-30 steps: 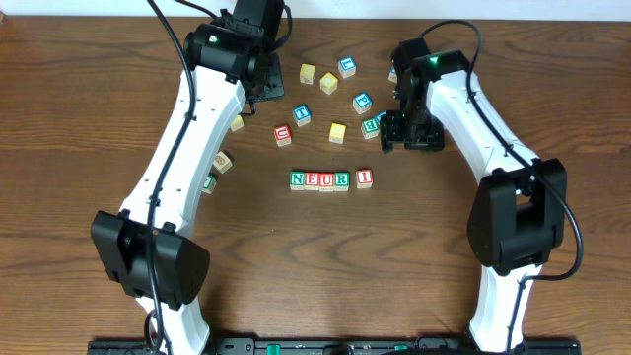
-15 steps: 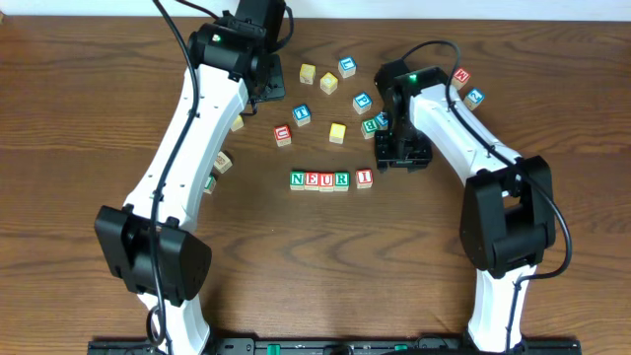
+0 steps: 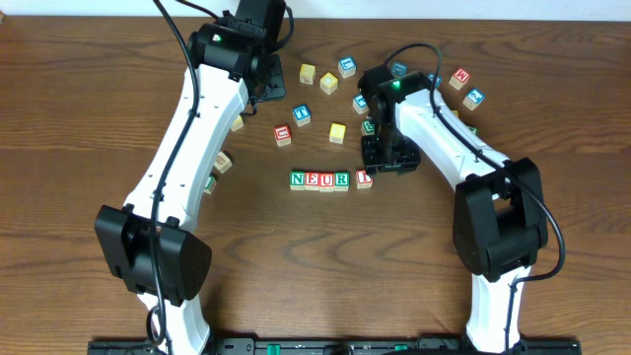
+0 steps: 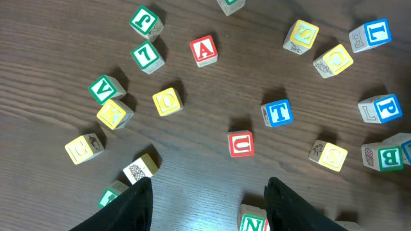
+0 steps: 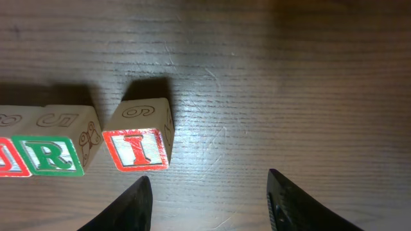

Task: Spell out NEURIPS
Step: 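Push the I block left with the right gripper against the R block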

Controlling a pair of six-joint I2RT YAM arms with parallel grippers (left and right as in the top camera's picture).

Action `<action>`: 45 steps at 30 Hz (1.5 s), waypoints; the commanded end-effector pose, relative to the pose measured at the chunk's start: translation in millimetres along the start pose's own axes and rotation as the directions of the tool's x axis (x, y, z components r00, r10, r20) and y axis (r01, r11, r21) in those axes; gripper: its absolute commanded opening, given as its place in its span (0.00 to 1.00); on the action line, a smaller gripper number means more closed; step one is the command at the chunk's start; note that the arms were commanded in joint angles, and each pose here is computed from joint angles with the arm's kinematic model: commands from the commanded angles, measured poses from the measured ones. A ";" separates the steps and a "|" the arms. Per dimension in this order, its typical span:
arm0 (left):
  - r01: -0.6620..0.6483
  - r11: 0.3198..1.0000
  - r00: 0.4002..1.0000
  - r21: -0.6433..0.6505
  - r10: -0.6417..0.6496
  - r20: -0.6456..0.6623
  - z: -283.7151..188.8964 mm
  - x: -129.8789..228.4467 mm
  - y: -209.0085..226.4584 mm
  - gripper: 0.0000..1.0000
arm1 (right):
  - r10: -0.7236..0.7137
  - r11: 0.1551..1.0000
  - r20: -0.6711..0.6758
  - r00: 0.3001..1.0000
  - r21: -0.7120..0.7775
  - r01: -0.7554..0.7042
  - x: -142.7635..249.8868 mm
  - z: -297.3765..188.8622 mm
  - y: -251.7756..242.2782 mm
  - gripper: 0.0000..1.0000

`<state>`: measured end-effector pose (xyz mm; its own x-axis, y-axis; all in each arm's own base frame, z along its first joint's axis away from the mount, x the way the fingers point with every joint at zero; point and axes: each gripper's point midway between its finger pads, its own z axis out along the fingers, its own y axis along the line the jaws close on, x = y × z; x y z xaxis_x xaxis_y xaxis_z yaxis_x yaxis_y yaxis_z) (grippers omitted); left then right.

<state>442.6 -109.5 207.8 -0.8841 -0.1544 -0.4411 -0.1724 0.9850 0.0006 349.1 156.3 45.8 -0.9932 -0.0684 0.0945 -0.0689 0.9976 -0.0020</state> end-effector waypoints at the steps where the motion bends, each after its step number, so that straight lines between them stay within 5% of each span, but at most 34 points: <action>1: -0.015 1.000 1.000 -0.012 0.015 0.000 3.2 -2.1 1.4 0.55 | 0.007 1.000 -0.021 1.000 0.019 -0.007 6.9 10.1 0.1 0.51; 27: -0.015 1.000 1.000 -0.010 0.015 0.003 3.2 -3.0 1.0 0.55 | 0.023 0.999 0.093 0.995 0.020 -0.025 -19.5 26.2 -12.8 0.52; 45: -0.015 1.000 1.000 -0.010 0.015 0.003 3.2 -2.9 1.1 0.55 | 0.026 0.999 0.054 0.998 -0.034 -0.024 -9.6 34.5 -3.6 0.52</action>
<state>443.2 -109.7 207.9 -0.8831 -0.1548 -0.4429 -0.1724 0.9850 -0.0005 360.8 148.9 10.4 -0.9987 -0.0453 0.0234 -0.0452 0.9990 0.0057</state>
